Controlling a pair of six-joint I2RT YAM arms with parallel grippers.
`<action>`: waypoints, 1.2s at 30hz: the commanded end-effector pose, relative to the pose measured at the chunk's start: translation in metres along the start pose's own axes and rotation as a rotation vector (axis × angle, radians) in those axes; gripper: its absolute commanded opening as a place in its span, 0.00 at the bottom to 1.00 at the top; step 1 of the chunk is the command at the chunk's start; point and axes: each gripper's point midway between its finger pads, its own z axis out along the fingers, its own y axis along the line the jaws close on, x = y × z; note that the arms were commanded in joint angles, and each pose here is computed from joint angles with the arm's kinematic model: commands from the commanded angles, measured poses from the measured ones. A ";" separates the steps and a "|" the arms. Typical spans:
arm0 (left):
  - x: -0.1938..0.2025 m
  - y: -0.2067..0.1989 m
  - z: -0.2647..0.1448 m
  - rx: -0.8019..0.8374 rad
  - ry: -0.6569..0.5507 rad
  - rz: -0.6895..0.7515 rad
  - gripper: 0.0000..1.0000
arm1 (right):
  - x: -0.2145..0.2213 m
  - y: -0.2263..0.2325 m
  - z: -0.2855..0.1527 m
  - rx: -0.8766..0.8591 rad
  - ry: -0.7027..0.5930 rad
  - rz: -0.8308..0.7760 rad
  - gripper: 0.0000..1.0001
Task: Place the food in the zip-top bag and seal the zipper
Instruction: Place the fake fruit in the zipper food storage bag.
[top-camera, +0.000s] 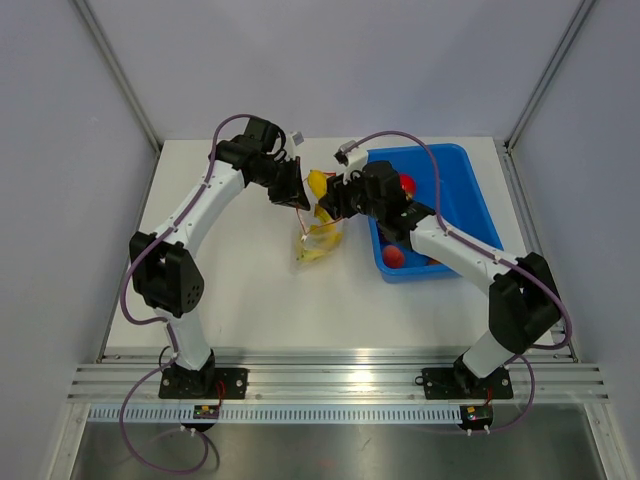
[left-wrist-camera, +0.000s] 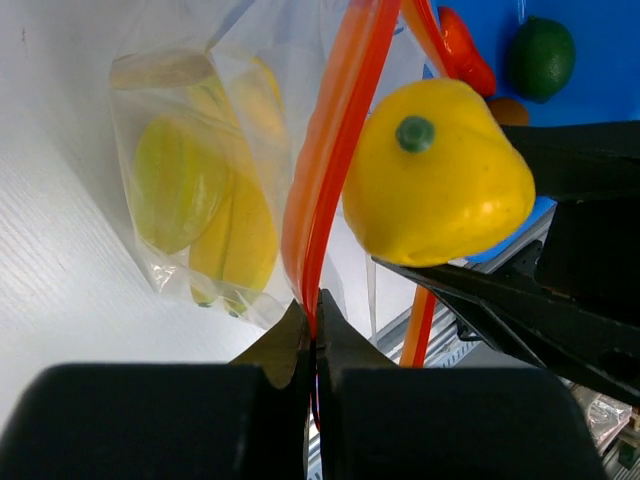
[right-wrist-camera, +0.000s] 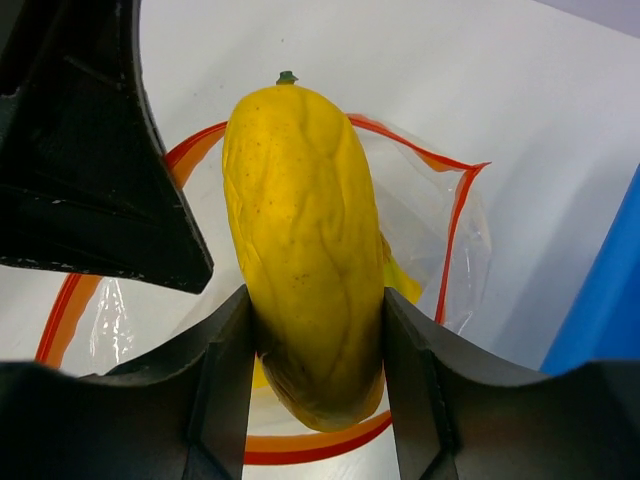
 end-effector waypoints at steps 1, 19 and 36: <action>-0.014 -0.025 -0.027 0.066 -0.082 0.065 0.00 | -0.004 0.005 -0.005 0.024 0.071 -0.070 0.51; -0.019 -0.035 -0.036 0.093 -0.100 0.084 0.00 | 0.037 -0.027 0.001 0.186 0.313 -0.120 0.54; -0.019 -0.033 -0.030 0.097 -0.087 0.079 0.00 | -0.044 0.019 -0.034 0.050 0.133 -0.091 0.80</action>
